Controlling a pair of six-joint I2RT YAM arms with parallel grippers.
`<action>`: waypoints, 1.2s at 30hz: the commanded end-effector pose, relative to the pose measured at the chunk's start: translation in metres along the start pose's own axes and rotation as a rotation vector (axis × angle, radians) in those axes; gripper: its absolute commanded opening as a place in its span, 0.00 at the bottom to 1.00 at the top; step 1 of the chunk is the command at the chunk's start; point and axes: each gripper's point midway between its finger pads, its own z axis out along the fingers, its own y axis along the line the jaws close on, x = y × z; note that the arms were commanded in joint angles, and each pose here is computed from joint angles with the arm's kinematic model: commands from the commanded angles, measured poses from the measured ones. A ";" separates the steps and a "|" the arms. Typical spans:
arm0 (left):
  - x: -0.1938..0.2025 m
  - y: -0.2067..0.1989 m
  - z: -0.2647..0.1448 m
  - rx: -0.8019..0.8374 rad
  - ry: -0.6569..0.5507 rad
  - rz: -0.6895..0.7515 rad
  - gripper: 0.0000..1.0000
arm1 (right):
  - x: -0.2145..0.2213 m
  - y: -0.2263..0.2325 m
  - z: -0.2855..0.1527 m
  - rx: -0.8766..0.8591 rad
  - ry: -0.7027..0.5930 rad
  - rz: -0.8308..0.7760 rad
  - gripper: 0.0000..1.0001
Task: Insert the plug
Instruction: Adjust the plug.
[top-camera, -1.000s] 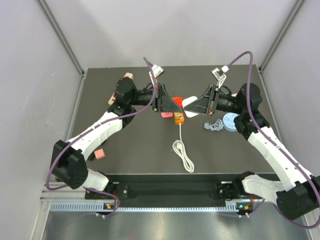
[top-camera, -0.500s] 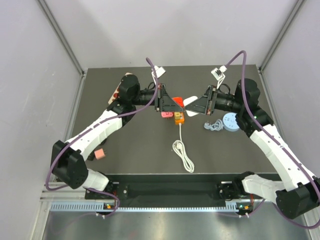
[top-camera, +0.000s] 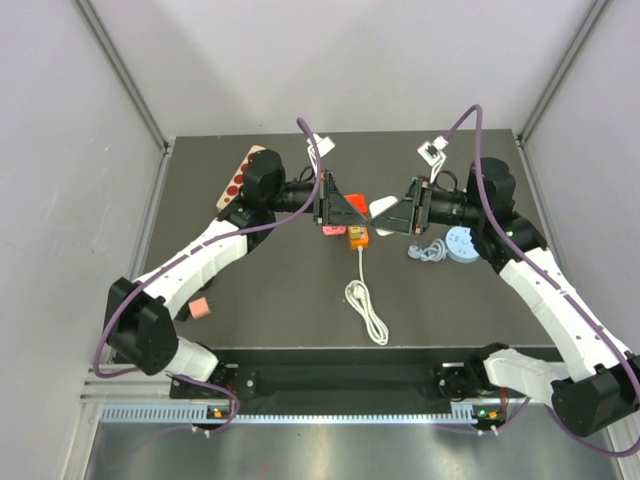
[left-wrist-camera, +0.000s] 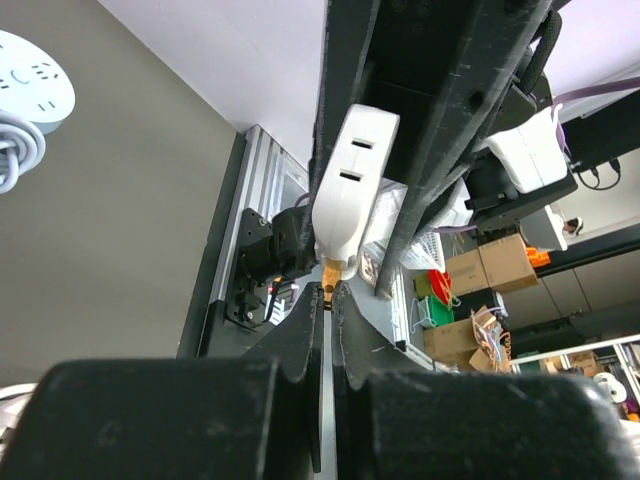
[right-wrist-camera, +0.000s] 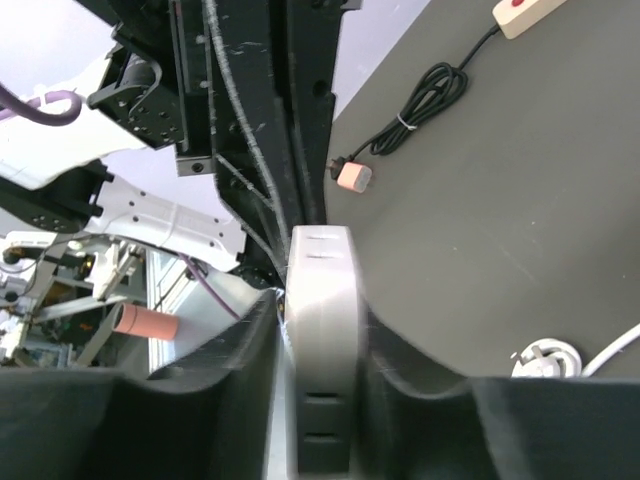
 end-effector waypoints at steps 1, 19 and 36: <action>-0.014 -0.013 0.001 0.036 -0.031 0.109 0.00 | -0.007 0.020 -0.004 -0.056 -0.006 -0.071 0.27; -0.003 -0.015 0.000 0.074 0.011 0.110 0.00 | -0.012 0.014 -0.009 -0.031 -0.050 -0.075 0.42; 0.003 -0.016 -0.001 0.106 0.045 0.080 0.00 | -0.010 0.005 -0.013 -0.002 -0.041 -0.095 0.33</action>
